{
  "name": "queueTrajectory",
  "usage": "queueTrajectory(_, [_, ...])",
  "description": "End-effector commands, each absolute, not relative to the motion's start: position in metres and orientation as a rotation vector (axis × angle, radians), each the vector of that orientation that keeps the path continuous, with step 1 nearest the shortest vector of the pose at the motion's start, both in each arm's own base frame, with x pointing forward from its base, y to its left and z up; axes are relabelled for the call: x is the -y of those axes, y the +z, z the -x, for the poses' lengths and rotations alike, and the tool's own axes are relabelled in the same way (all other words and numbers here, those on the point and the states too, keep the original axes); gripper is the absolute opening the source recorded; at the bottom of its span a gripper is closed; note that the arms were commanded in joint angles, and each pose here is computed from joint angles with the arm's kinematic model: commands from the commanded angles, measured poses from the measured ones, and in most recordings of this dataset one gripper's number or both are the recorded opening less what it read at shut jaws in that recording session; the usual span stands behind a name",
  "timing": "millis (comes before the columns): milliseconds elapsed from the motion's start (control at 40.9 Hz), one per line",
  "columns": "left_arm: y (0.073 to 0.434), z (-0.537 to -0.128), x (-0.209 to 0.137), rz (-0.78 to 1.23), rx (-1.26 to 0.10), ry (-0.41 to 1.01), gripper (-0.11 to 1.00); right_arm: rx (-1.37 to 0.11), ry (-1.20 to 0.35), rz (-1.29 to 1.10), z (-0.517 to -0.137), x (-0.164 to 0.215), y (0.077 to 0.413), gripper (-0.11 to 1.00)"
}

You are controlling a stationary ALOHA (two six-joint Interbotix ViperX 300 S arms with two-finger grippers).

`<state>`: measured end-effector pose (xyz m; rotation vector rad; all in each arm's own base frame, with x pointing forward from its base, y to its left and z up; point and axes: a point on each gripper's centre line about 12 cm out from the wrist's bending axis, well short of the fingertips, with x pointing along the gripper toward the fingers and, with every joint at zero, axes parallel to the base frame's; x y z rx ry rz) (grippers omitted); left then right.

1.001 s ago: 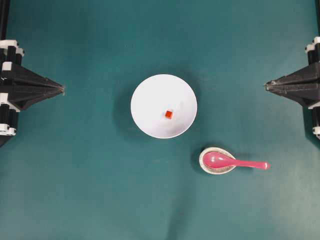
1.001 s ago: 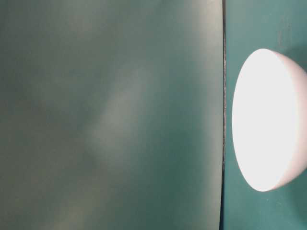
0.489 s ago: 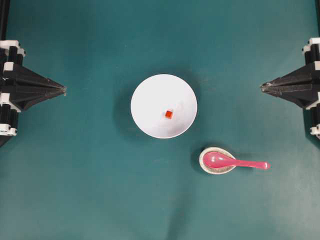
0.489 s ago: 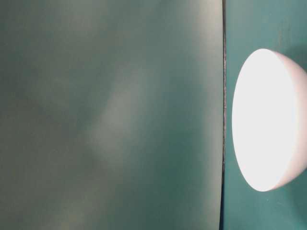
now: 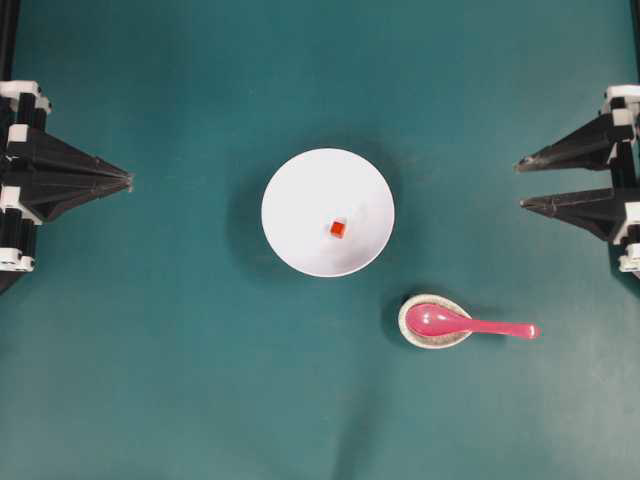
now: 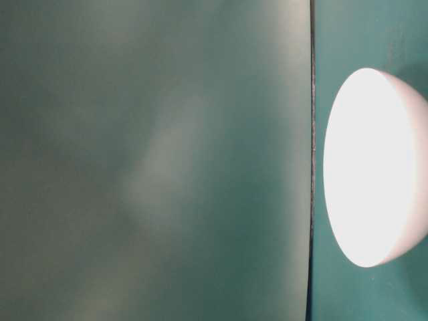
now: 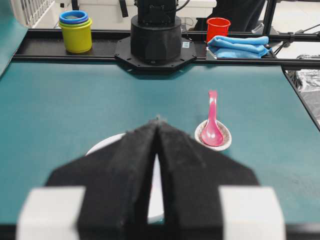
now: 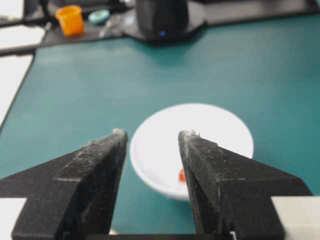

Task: Grip the spoon and scoop the red block from the bowl with right arm.
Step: 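Move the right gripper to the pink spoon handle in the dish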

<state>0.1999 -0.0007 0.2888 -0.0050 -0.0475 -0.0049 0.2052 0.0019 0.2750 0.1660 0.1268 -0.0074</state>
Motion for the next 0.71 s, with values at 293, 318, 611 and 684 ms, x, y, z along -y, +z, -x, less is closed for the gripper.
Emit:
queueTrajectory(293, [0.3, -0.203, 0.001, 0.036, 0.077, -0.007, 0.0, -0.181, 0.097, -0.27, -0.23, -0.038, 0.244, 0.52])
queueTrajectory(318, [0.3, -0.203, 0.001, 0.036, 0.077, -0.008, 0.0, -0.186, 0.1, -0.278, -0.232, -0.04, 0.239, 0.52])
queueTrajectory(611, [0.3, -0.203, 0.001, 0.037, 0.077, -0.007, 0.0, -0.273, 0.069, -0.35, -0.24, -0.063, 0.185, 0.52])
queueTrajectory(684, [0.3, -0.202, 0.001, 0.037, 0.075, -0.007, 0.0, -0.316, 0.042, -0.377, -0.237, -0.066, 0.17, 0.52])
